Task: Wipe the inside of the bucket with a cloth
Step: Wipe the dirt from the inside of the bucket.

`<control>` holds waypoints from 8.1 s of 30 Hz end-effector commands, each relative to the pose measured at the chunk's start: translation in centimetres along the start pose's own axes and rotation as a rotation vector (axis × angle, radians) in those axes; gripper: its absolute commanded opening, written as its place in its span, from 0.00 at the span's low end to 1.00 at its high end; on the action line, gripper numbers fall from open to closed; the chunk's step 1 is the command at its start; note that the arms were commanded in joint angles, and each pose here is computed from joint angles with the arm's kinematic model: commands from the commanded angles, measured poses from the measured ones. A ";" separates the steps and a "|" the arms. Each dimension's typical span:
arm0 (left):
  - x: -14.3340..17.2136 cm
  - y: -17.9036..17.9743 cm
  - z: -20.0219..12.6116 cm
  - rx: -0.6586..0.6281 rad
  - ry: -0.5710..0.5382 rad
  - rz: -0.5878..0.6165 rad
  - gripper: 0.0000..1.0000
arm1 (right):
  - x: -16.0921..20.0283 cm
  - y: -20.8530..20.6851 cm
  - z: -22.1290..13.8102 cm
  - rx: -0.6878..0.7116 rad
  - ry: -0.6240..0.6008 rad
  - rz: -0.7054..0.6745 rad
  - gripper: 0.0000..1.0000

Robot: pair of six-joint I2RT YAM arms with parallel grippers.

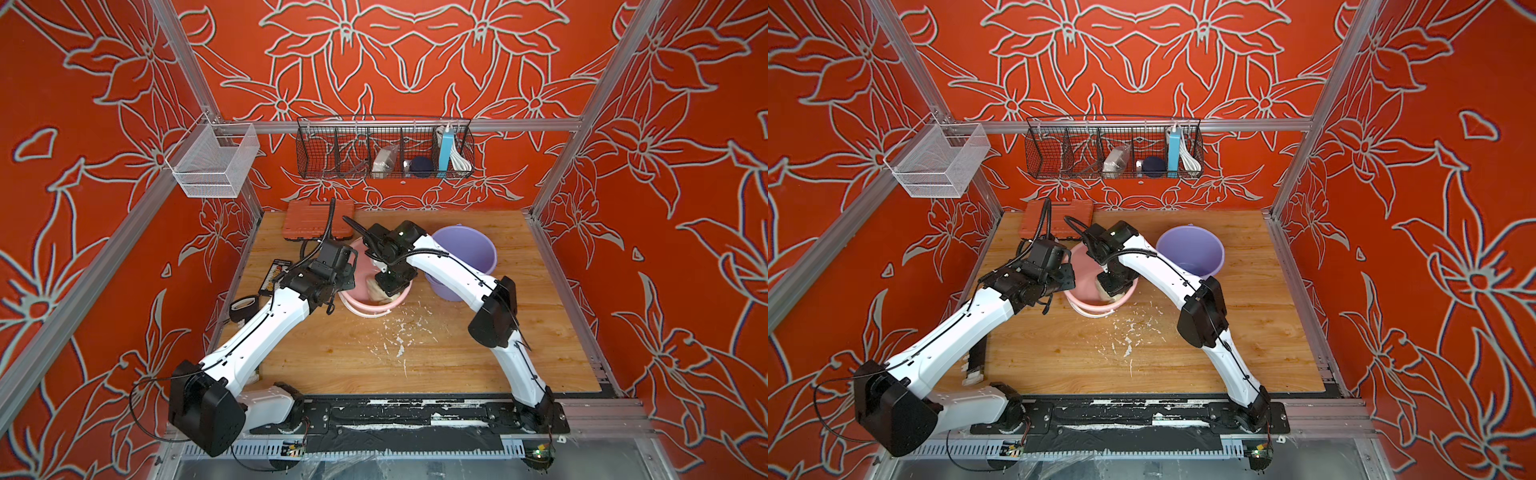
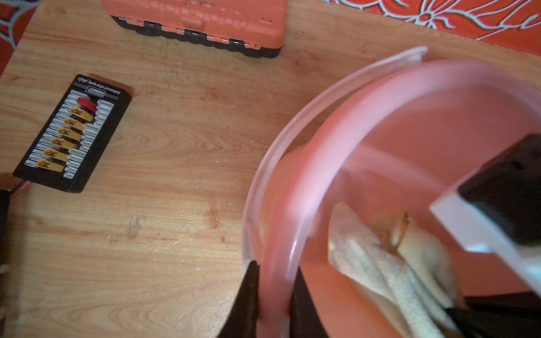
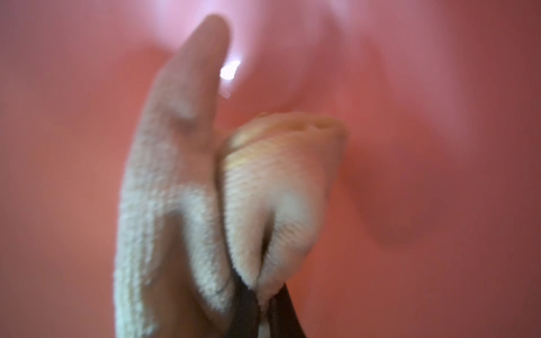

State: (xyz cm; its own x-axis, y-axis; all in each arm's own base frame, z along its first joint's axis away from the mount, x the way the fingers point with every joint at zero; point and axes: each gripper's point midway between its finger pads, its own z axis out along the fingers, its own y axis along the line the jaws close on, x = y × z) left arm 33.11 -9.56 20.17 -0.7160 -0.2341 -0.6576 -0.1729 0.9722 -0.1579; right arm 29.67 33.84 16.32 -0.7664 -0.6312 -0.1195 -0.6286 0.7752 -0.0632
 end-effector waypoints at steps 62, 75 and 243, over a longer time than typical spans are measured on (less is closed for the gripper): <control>-2.3 -0.6 0.4 -0.059 0.007 -0.018 0.00 | 10.0 -2.2 -2.7 0.079 -0.224 0.170 0.00; -2.4 -0.8 0.5 -0.062 0.015 -0.015 0.00 | 11.3 -4.8 -3.0 0.198 -0.216 0.188 0.00; 0.0 -5.3 -3.2 0.269 0.223 -0.023 0.00 | -9.6 -5.7 -4.2 0.048 -0.473 0.236 0.00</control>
State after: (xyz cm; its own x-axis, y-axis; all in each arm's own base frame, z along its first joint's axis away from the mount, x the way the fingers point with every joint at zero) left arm 32.68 -14.86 22.85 -0.8460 -0.2533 -0.4693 -0.0517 0.9148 -0.4006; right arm 37.76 38.98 22.05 -0.7583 -0.3268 -0.5640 -0.4973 0.8494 0.1765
